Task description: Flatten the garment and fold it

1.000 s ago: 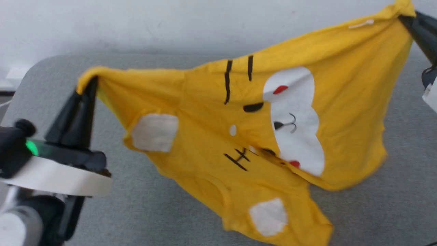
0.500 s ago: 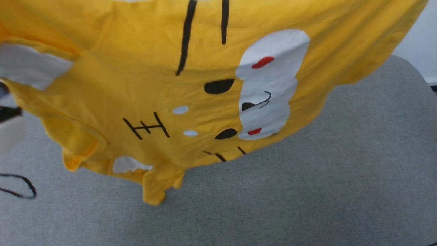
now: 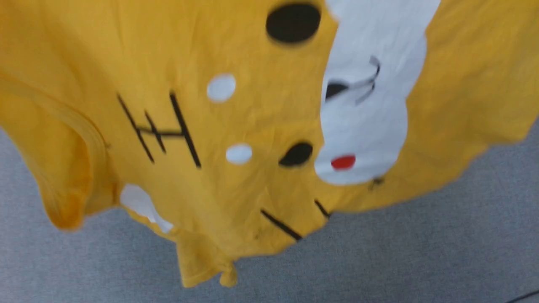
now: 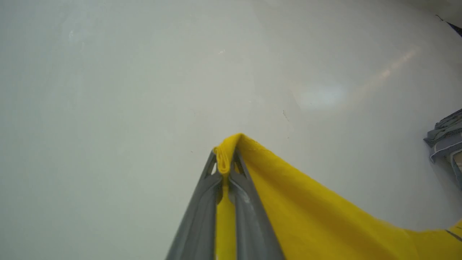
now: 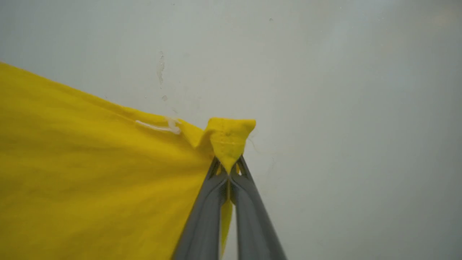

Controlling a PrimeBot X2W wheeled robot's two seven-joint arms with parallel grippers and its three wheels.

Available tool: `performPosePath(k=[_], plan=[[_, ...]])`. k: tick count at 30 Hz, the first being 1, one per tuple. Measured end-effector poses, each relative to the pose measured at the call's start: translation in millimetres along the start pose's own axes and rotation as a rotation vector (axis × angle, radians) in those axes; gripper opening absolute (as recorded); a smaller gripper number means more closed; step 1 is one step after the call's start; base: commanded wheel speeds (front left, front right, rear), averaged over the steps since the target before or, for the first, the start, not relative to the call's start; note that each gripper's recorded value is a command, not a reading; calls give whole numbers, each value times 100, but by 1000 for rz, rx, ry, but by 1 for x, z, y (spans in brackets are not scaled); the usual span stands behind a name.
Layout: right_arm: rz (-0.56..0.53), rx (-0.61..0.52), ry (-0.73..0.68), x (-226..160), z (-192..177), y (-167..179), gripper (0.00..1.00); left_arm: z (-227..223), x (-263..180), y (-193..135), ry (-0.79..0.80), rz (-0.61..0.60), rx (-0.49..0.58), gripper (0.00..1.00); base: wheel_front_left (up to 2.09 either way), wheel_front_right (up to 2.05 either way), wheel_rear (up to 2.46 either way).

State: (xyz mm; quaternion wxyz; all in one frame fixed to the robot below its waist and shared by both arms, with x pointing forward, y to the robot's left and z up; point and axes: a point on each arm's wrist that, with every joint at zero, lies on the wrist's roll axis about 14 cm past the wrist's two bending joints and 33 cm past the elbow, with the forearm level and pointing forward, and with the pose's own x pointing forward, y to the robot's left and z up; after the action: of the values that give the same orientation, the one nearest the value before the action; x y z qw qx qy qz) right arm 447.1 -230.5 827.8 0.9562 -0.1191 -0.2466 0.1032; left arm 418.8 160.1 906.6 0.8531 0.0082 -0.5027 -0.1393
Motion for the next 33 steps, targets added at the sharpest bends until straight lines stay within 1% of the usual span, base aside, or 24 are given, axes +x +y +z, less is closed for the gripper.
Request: performPosePath(k=[5,11,15,17,21,23,27,30,33], plan=[[-29,-2,3,26,-31,-12,0,-52,23,3,31,-8,-27,0,0,0,0],[-46,-9,41,67,-84,-19,0,-117,44,11,58,11,-24,0,0,0,0],[-46,-25,67,94,-120,-18,0,-159,52,18,78,29,-23,0,0,0,0],[-51,-16,73,106,-136,-18,0,-175,54,22,78,43,-23,0,0,0,0],[-39,-45,107,123,-172,-13,0,-208,54,28,86,60,-1,0,0,0,0],[-27,-60,124,129,-191,-7,0,-227,49,28,105,57,6,0,0,0,0],[-12,-23,181,129,-242,8,0,-277,24,18,205,29,-14,0,0,0,0],[19,23,231,121,-279,31,0,-314,-10,9,324,10,-44,0,0,0,0],[61,65,295,102,-312,60,0,-342,-54,3,449,10,-67,0,0,0,0]])
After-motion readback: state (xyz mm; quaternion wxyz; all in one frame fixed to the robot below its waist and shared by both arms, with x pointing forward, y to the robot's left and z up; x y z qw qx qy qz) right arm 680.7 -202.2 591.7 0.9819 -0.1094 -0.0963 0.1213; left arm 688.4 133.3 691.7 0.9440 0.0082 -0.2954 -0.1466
